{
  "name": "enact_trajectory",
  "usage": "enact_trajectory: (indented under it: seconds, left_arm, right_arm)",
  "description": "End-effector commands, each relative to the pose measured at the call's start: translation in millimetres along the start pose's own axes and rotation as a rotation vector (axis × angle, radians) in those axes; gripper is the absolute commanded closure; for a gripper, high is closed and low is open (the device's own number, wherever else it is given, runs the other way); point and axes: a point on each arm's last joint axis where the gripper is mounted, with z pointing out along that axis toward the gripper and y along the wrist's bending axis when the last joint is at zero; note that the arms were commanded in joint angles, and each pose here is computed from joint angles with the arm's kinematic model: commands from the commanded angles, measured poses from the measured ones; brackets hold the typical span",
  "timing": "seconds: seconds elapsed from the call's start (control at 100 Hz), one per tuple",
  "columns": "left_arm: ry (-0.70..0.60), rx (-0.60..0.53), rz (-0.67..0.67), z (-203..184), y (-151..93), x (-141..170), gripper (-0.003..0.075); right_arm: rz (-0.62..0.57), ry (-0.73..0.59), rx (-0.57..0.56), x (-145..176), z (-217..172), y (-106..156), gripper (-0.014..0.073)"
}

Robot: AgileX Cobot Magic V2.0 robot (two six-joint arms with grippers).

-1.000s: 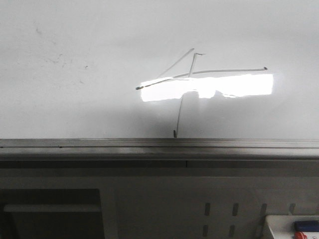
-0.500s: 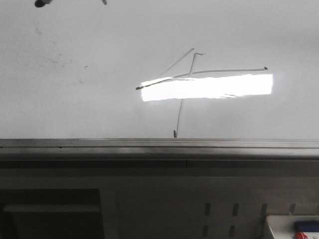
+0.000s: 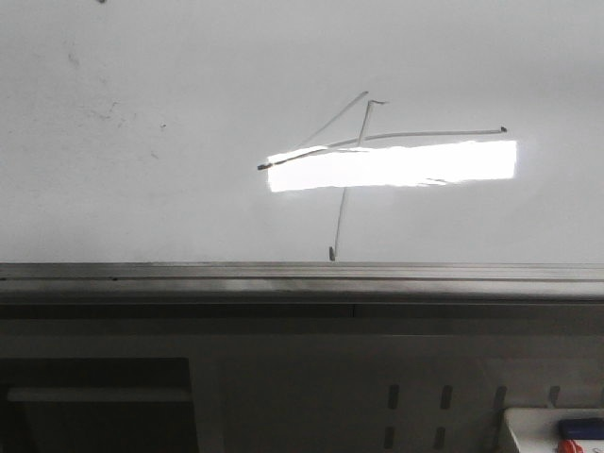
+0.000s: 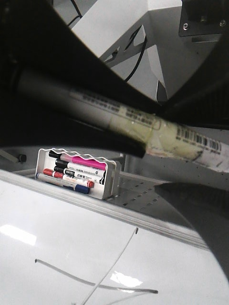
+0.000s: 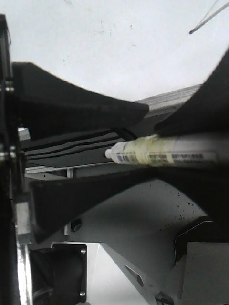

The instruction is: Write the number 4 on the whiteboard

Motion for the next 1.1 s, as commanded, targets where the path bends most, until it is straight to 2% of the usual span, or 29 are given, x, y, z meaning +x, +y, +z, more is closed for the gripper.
enact_trajectory:
  seconds: [0.0, 0.26, 0.47, 0.63, 0.82, 0.97, 1.09]
  left_arm:
    - [-0.103, -0.013, -0.02, -9, -1, -15, 0.0531]
    - [-0.099, -0.008, -0.02, -9, -1, -15, 0.074]
    - [-0.099, -0.008, -0.02, -9, -1, -15, 0.0741]
    - [-0.099, -0.008, -0.02, -9, -1, -15, 0.0741]
    - [-0.1, -0.007, -0.021, -9, -1, -15, 0.0741]
    - [-0.128, -0.002, -0.053, -8, -1, -16, 0.0741]
    - [-0.161, -0.052, -0.126, -1, 4, -13, 0.0741]
  right_arm:
    - [-0.019, -0.12, 0.056, -16, -12, -6, 0.064]
    - [-0.03, -0.126, 0.039, -18, -12, -2, 0.064]
    - [-0.033, -0.138, 0.038, -19, -12, -1, 0.0612]
    - [-0.033, -0.138, 0.038, -19, -12, -1, 0.044]
    - [-0.078, -0.142, 0.078, -19, -19, -4, 0.0292]
    - [-0.125, -0.166, 0.167, -16, -44, -12, 0.0261]
    - [-0.095, -0.204, 0.257, -10, -76, -20, 0.0261]
